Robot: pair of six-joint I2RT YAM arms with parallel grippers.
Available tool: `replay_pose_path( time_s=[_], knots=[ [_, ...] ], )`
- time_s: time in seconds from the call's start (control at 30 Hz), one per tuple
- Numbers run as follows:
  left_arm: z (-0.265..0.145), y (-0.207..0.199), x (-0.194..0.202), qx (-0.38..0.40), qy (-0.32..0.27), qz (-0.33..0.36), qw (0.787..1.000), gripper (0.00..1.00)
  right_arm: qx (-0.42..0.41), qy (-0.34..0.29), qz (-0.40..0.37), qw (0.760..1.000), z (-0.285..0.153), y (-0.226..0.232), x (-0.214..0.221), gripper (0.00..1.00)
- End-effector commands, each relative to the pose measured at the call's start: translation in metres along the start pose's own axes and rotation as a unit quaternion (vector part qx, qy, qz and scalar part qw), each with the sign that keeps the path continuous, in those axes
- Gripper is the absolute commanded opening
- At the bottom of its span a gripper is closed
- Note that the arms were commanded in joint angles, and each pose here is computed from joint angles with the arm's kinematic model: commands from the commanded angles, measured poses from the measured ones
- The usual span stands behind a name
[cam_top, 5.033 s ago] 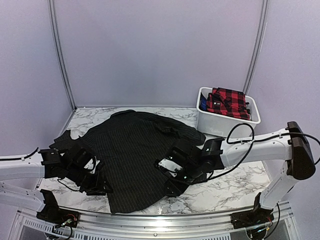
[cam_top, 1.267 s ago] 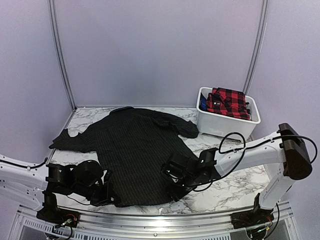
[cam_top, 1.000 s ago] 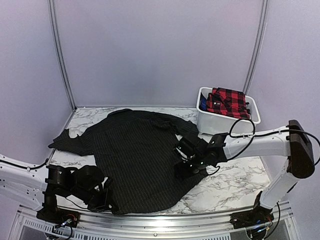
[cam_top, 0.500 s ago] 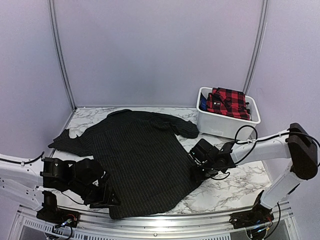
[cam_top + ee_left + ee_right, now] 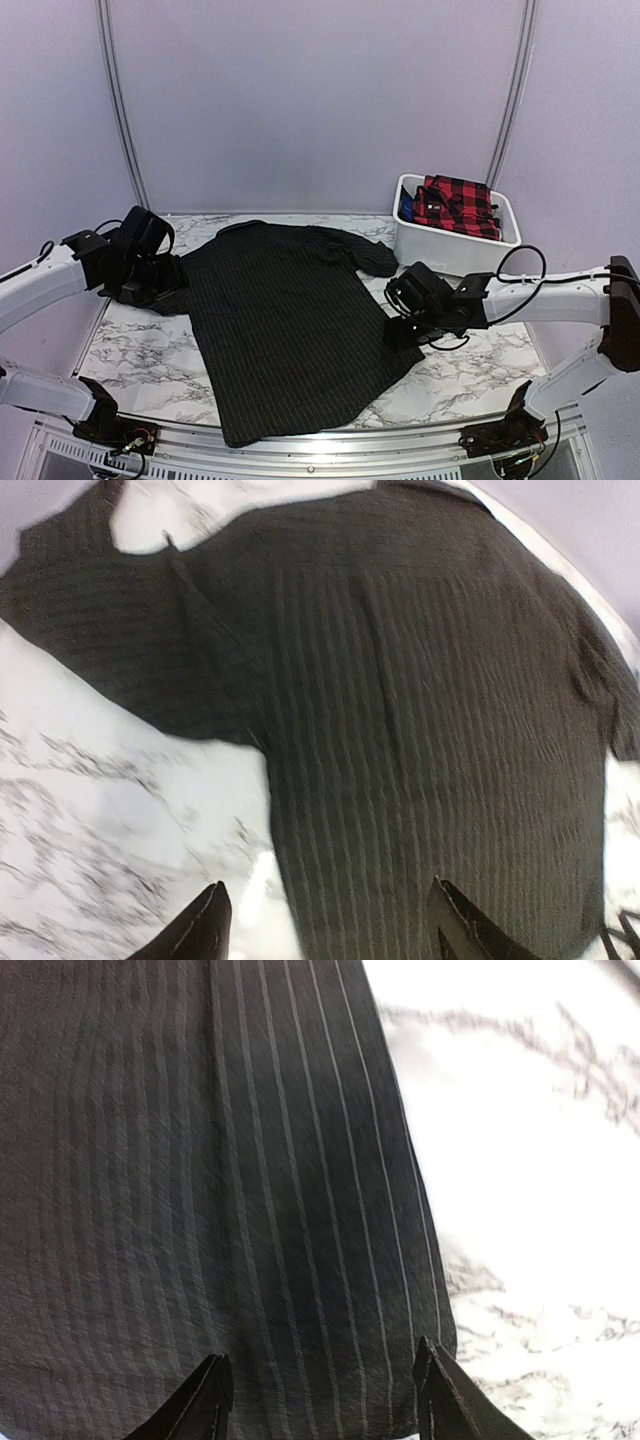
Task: Fold and stack the long sleeve shirts
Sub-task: Adjust the flattened shirt at the center of the board, then pick up the sleeve from the center of the board.
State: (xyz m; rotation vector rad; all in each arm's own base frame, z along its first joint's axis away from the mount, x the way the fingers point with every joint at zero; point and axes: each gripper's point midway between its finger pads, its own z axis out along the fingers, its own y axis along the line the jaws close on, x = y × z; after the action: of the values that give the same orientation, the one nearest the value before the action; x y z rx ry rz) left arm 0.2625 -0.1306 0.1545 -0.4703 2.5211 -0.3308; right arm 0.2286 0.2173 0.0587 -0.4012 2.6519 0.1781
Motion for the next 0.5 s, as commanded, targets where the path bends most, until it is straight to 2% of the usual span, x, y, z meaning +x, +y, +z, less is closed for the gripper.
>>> replay_pose_path(
  time_s=[0.0, 0.17, 0.47],
  knots=[
    [0.002, 0.055, -0.066, -0.163, -0.098, 0.025, 0.982, 0.70, -0.023, -0.063, -0.004, 0.998, -0.025, 0.015, -0.045, 0.58],
    [0.022, 0.090, -0.103, -0.186, -0.122, -0.064, 0.973, 0.69, -0.046, -0.091, -0.011, 0.995, -0.034, 0.028, -0.065, 0.58],
    [0.084, 0.168, -0.123, -0.184, -0.079, -0.211, 0.957, 0.71, -0.074, -0.119, -0.008, 0.990, -0.049, 0.039, -0.077, 0.58]
  ],
)
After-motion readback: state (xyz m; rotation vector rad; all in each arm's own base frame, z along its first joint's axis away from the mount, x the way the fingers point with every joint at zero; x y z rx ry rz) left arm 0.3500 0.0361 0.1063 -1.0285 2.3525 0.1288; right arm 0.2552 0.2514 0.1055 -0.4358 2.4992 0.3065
